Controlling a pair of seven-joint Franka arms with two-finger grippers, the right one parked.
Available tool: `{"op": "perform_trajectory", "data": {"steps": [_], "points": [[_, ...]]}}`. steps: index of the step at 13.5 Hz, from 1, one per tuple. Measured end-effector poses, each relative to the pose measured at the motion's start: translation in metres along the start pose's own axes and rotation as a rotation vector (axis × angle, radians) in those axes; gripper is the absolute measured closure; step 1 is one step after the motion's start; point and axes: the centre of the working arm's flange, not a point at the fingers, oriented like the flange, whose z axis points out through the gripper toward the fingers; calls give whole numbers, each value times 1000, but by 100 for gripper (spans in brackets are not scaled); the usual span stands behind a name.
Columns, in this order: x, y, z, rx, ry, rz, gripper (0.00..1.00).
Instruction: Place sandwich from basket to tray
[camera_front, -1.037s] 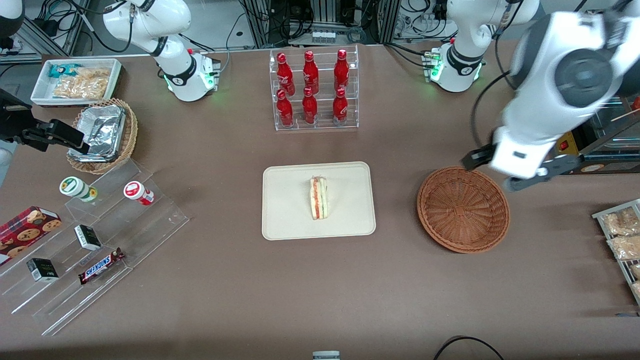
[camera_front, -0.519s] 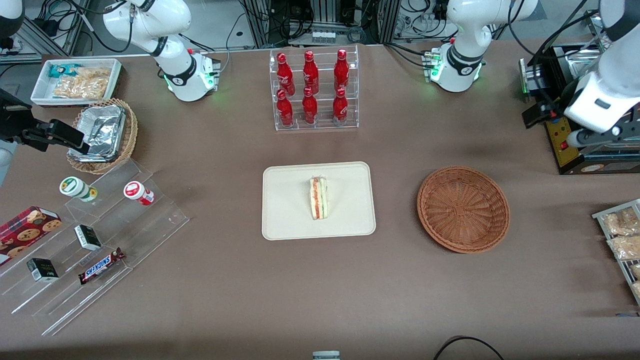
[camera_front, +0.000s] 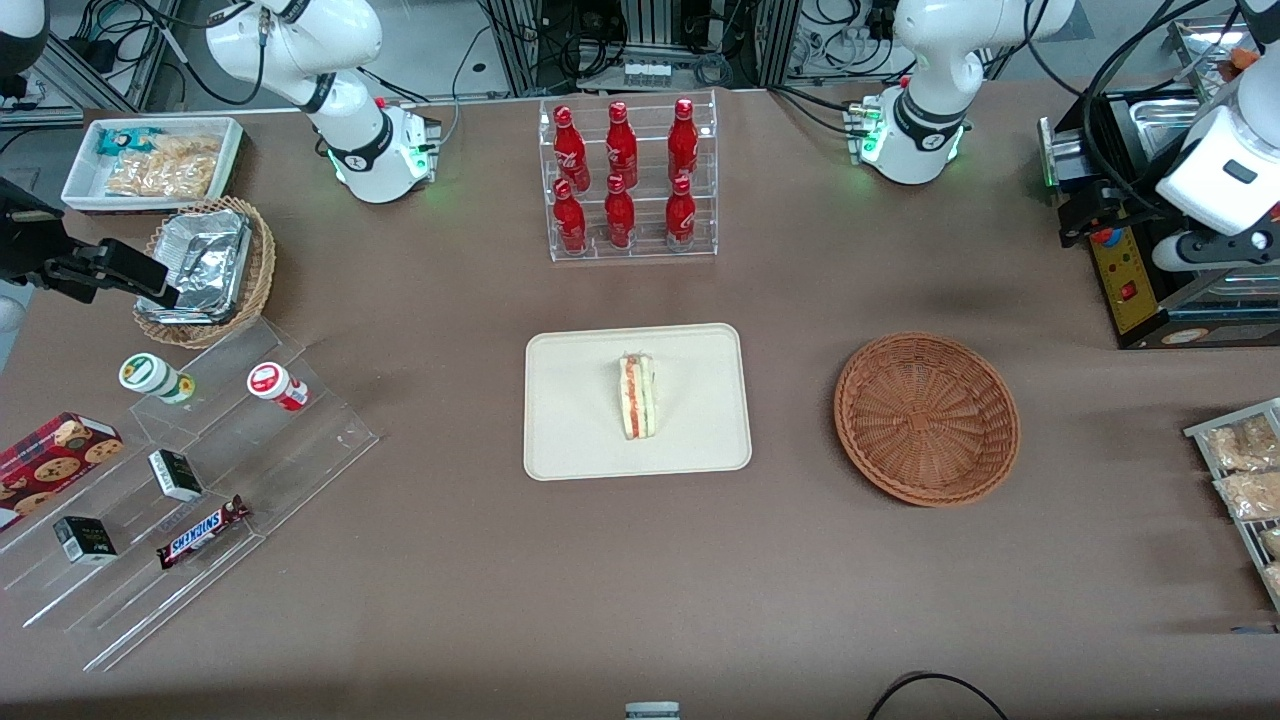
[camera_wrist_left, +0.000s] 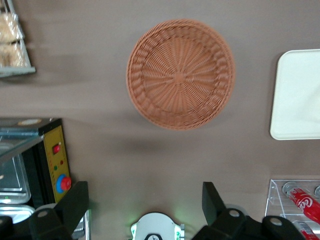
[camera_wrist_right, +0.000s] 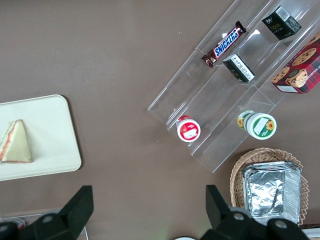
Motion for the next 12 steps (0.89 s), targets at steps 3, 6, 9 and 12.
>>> {"op": "perform_trajectory", "data": {"steps": [3,6,9,12], "points": [[25,6,-9,-13,25,15,0],[28,0,-10,-15,17,5,0],[20,-22,-12,-15,2,-33,0],[7,-31,-12,-13,3,-48,0]]}}
